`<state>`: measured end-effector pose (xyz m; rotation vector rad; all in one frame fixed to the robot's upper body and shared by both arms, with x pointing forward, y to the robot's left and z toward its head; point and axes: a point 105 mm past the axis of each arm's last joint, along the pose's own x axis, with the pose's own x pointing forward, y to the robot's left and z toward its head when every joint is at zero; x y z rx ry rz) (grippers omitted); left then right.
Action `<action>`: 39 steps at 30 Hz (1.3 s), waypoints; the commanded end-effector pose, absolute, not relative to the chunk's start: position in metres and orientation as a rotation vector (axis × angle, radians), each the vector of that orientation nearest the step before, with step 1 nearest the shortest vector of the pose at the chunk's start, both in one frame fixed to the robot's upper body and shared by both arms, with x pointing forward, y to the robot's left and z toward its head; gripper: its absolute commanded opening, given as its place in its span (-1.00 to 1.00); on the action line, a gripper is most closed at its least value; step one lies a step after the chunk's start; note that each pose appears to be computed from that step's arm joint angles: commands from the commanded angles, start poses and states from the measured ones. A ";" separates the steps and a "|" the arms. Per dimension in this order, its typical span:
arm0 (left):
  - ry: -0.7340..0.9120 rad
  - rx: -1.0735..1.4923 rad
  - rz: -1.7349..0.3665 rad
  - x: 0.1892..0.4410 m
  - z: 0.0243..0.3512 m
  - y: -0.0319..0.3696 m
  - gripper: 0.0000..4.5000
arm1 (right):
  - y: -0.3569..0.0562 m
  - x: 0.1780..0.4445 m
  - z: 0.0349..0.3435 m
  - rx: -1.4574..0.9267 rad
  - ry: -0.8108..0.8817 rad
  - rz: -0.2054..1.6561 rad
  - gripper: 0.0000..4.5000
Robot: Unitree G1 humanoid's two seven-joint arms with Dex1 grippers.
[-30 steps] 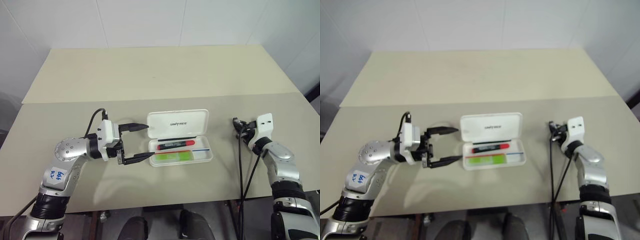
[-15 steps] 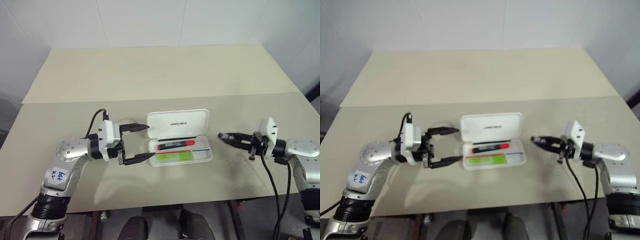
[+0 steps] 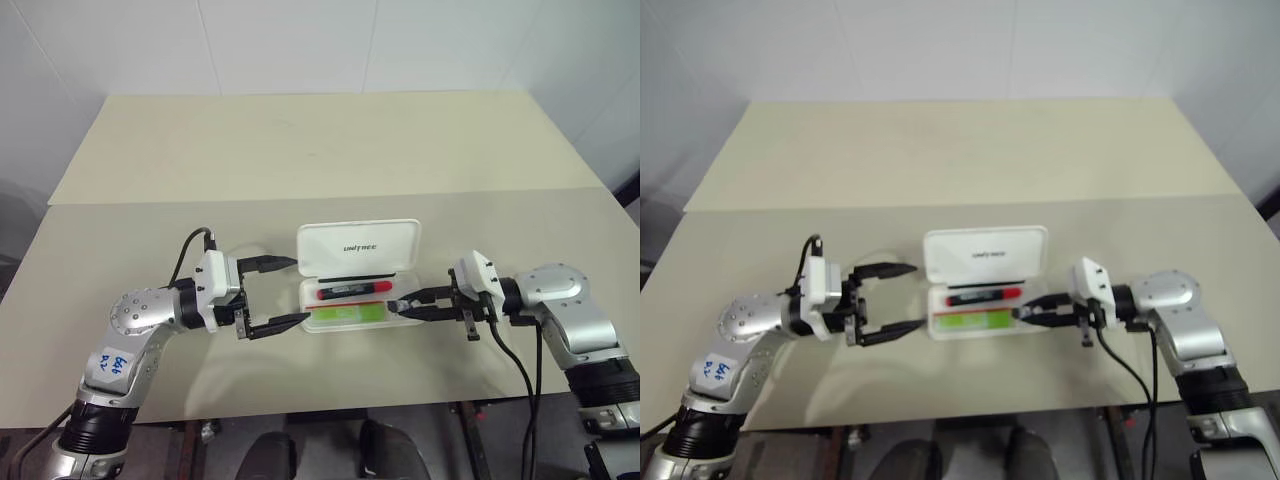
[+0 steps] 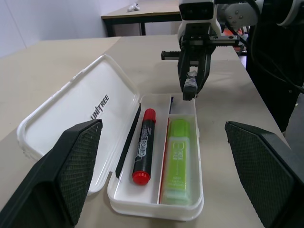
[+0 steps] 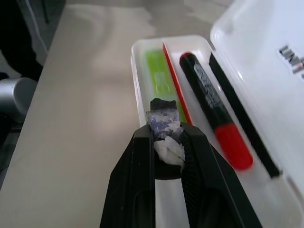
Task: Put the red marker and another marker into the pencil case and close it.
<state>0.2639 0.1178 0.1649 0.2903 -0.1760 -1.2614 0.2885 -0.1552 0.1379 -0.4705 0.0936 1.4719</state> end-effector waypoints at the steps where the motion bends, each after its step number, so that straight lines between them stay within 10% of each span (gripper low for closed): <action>1: -0.220 0.310 -1.253 0.259 0.176 0.119 0.97 | -0.152 0.292 0.142 -0.493 0.089 1.506 -0.83; 19: -0.222 0.331 -1.245 0.261 0.179 0.123 0.97 | -0.192 0.309 0.121 -0.518 0.196 1.428 -0.83; 29: -0.226 0.333 -1.257 0.263 0.180 0.122 0.97 | -0.185 0.313 0.127 -0.523 0.097 1.405 0.93; 39: -0.221 0.335 -1.249 0.263 0.178 0.127 0.97 | -0.184 0.301 0.166 -0.540 -0.033 1.354 0.98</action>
